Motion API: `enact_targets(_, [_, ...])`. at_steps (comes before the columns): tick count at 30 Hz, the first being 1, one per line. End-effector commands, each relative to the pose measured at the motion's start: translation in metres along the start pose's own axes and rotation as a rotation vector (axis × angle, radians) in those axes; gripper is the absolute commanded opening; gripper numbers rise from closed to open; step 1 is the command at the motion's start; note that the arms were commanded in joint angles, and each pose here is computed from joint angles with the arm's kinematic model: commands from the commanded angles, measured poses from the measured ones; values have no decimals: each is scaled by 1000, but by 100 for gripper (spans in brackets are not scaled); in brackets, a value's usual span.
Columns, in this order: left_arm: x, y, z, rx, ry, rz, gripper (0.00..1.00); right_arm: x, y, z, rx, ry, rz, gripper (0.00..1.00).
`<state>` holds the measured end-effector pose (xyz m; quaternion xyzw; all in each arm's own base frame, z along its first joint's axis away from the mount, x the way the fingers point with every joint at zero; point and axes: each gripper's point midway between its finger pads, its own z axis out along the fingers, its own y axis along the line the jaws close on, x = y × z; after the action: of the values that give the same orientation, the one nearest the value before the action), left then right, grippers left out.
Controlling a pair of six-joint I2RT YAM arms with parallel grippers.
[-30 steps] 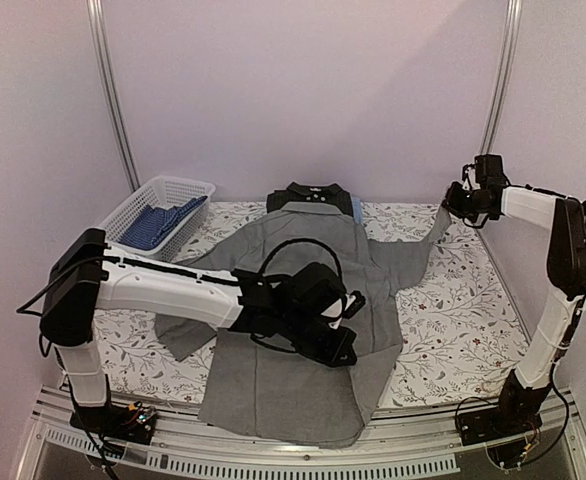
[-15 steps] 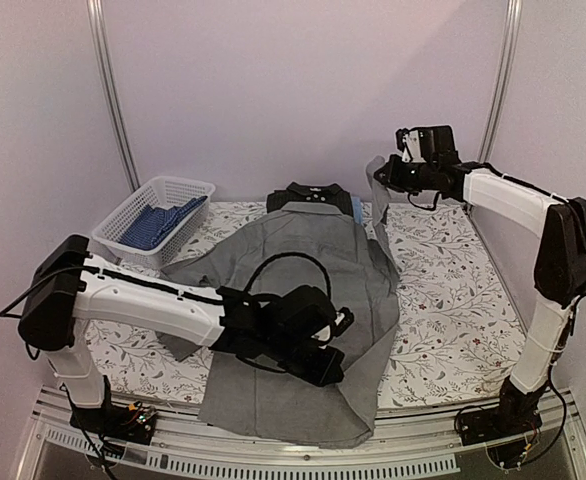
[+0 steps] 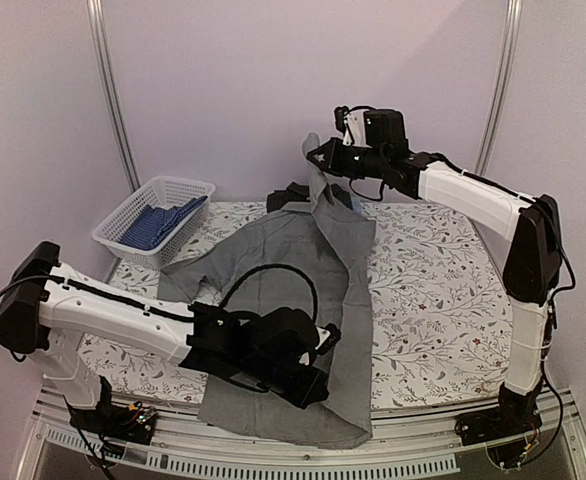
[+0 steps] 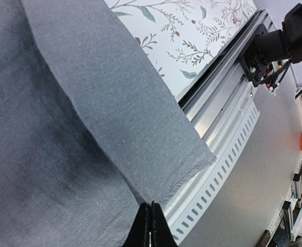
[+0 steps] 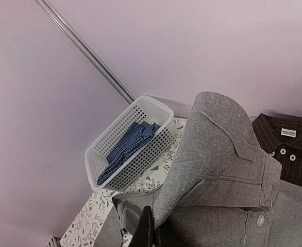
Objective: Fold and stack the long sleeve shirts
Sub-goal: Fold the flattened shirt at the center of the board.
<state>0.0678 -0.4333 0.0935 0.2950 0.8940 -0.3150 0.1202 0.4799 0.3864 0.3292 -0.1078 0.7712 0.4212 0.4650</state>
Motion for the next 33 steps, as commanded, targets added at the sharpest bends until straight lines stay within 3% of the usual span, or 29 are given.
enact_targets(1, [17, 0, -7, -14, 22, 2, 0, 2, 19, 23, -58, -18, -10, 0])
enact_targets(9, [32, -4, -5, -13, 60, 0, 0, 37, 35, 50, -129, 43, -11, 0])
enact_targets(33, [62, -10, 7, -14, 160, -36, 0, 76, 85, 71, -275, 103, -28, 0])
